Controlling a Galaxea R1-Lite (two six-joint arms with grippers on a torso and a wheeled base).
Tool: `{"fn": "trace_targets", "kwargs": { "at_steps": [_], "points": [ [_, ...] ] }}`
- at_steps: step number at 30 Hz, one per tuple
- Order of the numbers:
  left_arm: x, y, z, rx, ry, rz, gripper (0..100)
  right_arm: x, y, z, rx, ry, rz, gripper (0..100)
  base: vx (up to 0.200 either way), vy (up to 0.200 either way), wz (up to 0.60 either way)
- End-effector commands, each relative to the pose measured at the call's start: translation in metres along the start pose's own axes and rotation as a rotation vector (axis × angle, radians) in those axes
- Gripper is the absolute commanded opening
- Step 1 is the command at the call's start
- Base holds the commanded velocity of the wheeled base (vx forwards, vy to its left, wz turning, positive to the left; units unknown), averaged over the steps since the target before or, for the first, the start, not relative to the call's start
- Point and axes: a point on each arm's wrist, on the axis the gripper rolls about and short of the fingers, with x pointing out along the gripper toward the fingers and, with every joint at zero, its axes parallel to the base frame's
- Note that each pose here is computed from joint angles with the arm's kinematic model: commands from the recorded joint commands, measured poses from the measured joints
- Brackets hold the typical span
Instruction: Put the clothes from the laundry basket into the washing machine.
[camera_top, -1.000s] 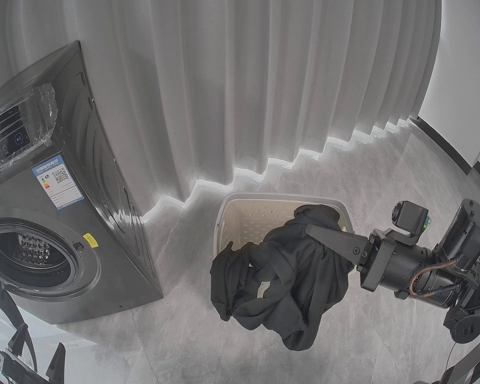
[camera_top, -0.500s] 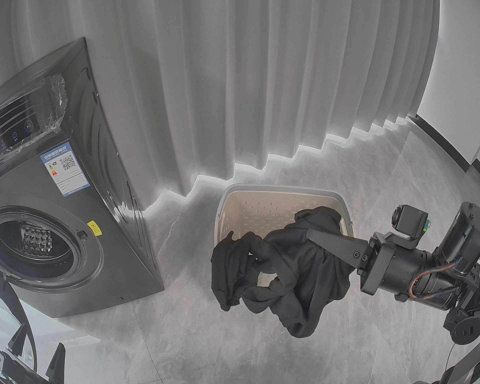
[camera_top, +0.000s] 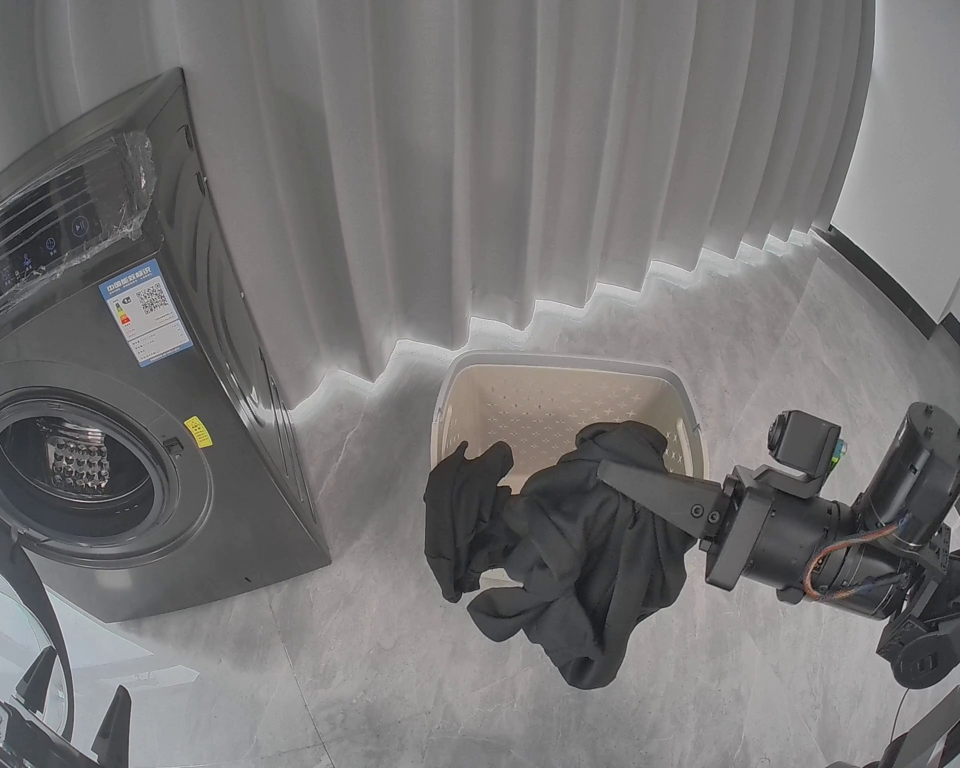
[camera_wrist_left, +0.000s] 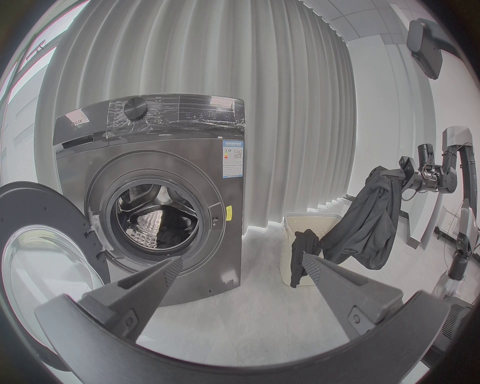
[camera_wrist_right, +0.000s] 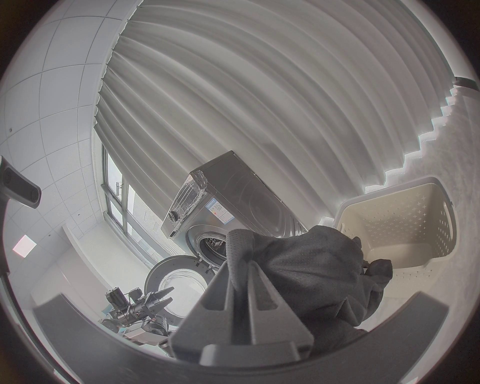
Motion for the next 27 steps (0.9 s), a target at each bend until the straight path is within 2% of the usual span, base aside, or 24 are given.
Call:
{"fn": "trace_targets", "kwargs": {
  "at_steps": [1, 17, 23, 27],
  "points": [
    [0.0001, 0.0001, -0.0043, 0.0, 0.001, 0.001, 100, 0.0048, -0.0066, -0.0075, 0.001, 0.022, -0.016, 0, 0.0, 0.0, 0.0],
    [0.0001, 0.0001, -0.0043, 0.0, 0.001, 0.001, 100, 0.0083, -0.0052, -0.0064, 0.003, 0.008, 0.0, 0, 0.0, 0.0, 0.0],
    [0.0001, 0.0001, -0.0043, 0.0, 0.001, 0.001, 100, 0.0087, -0.0049, -0.0058, -0.004, 0.007, 0.004, 0, 0.0, 0.0, 0.6],
    [0.0001, 0.0001, -0.0043, -0.002, 0.001, 0.002, 100, 0.0095, -0.0057, -0.0085, 0.001, 0.02, 0.005, 0, 0.0, 0.0, 0.0]
  ]
}}
